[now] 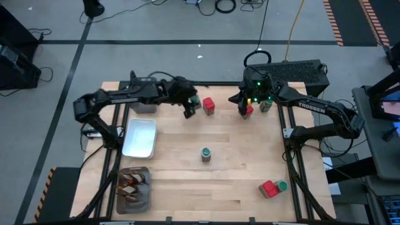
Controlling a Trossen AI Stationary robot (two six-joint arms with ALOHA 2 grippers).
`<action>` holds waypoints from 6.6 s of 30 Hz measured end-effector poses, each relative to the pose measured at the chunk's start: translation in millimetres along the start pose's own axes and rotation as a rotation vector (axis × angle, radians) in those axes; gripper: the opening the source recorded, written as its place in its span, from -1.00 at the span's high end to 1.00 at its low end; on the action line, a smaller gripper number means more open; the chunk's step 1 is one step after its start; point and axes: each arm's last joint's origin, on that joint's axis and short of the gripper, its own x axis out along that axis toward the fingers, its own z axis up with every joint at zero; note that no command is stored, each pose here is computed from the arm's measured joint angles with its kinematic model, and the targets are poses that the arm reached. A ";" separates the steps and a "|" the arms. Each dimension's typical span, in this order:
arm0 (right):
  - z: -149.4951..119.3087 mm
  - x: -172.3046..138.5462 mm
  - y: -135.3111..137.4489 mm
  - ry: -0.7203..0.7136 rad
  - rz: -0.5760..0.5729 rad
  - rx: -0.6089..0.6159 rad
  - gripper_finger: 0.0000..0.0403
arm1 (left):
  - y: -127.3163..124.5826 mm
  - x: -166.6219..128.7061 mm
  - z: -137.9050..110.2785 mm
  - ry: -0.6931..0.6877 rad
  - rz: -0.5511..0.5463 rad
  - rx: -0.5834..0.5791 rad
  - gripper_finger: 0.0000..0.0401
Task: Sort spices by type
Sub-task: Put the green seasoning bottle into the white bin
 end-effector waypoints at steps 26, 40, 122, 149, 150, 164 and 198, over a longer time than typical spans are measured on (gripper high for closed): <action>4.2 20.7 99.7 -0.170 0.139 0.194 1.00 | -13.3 -199.2 -142.8 0.004 -0.143 -0.325 -0.02; -18.2 40.3 154.2 -0.216 0.099 0.264 1.00 | -11.5 -218.3 -180.0 0.061 -0.038 -0.247 -0.02; 3.3 68.5 122.3 -0.146 0.384 0.074 1.00 | -10.8 -120.4 -217.5 0.306 0.382 -0.824 -0.35; 1.2 68.8 122.4 -0.114 0.404 0.080 1.00 | -4.3 -159.4 -169.6 0.171 0.400 -0.698 -0.49; 1.2 68.8 122.4 -0.112 0.405 0.085 1.00 | -4.1 -161.1 -165.6 0.148 0.391 -0.692 -0.49; 2.9 64.2 123.6 -0.097 0.433 0.145 1.00 | -5.8 -178.8 -94.1 -0.326 0.131 -0.578 -0.49; -17.4 43.0 116.9 0.127 0.267 0.077 1.00 | -132.9 -67.7 -33.4 -0.253 -0.379 -0.004 -0.49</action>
